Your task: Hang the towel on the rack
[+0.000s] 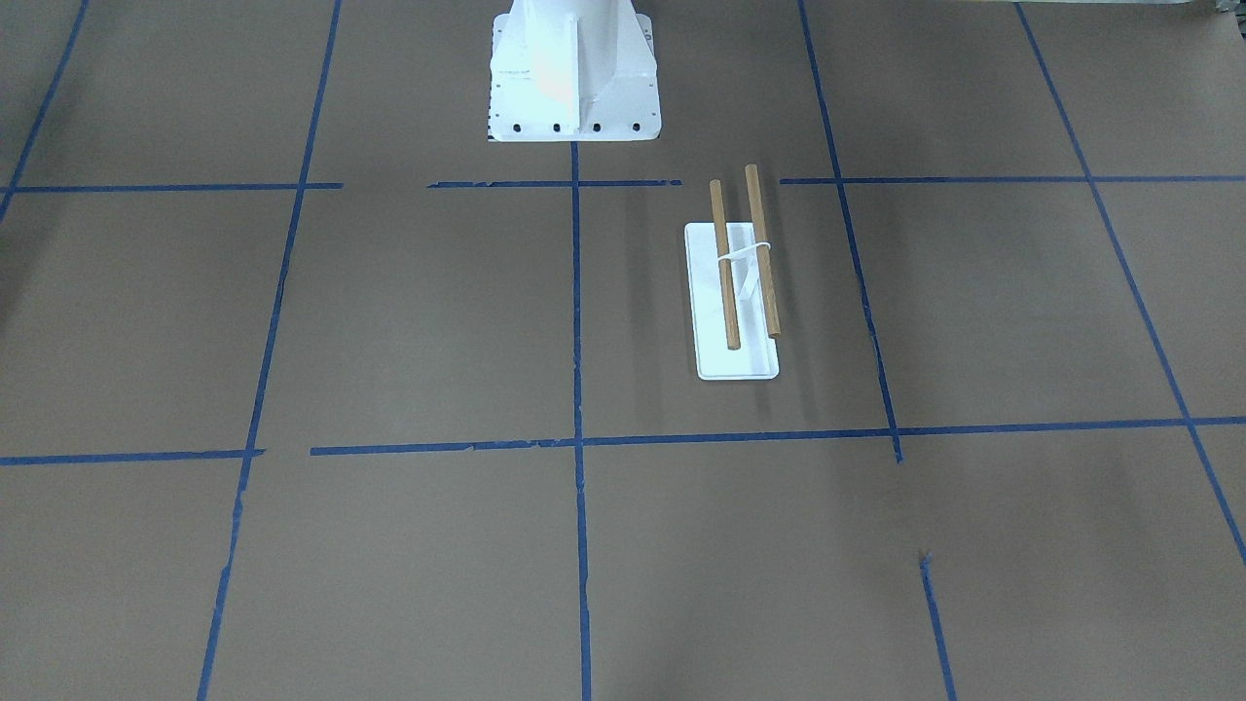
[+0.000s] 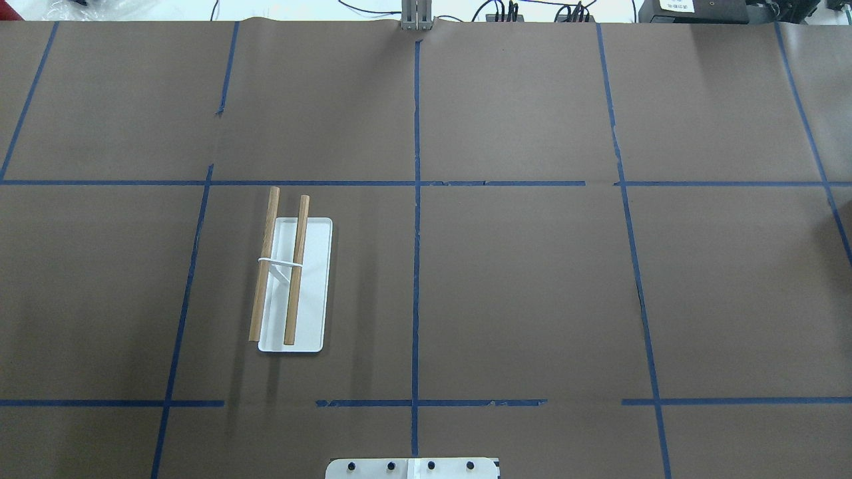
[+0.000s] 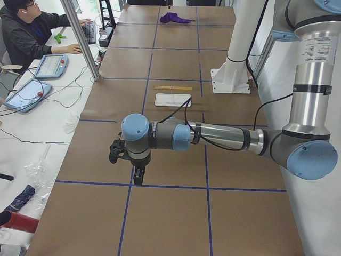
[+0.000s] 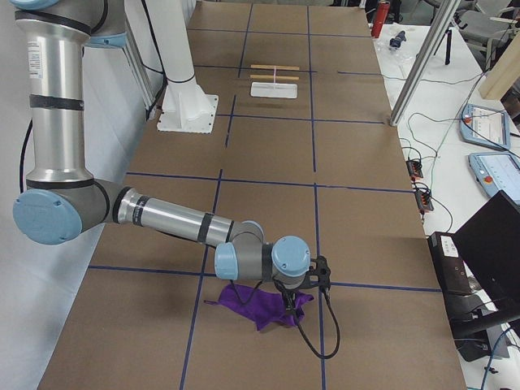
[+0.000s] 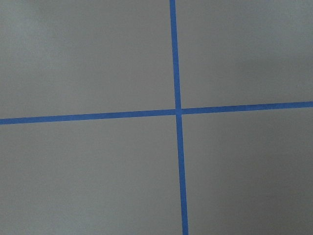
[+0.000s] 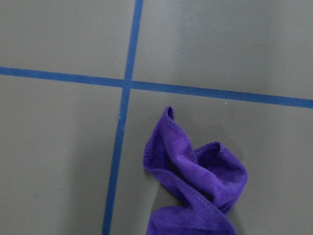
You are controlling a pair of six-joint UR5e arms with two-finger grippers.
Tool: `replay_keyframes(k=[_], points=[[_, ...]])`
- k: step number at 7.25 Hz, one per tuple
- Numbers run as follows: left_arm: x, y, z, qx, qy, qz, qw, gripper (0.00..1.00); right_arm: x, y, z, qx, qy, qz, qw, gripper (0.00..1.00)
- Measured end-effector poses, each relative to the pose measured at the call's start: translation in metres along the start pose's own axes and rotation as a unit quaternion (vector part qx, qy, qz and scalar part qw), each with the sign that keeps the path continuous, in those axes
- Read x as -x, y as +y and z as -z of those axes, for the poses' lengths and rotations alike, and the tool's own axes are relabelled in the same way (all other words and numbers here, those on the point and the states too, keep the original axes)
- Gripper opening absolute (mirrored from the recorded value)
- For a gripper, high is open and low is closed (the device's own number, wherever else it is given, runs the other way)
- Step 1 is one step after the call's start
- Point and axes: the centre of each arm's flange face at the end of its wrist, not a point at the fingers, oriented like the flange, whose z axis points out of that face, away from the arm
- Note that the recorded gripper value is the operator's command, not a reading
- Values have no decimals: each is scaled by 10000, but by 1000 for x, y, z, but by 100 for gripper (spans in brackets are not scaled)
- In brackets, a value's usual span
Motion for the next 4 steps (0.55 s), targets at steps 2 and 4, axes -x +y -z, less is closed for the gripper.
replay_keyframes(k=[2, 4], points=[[-3, 0, 4, -38, 0, -33, 10000, 100, -25, 18, -39, -115, 241, 348, 9990, 100], [-4, 0, 5, -54, 0, -48, 10000, 100, -18, 18, -59, 9, 356, 549, 9979, 100]])
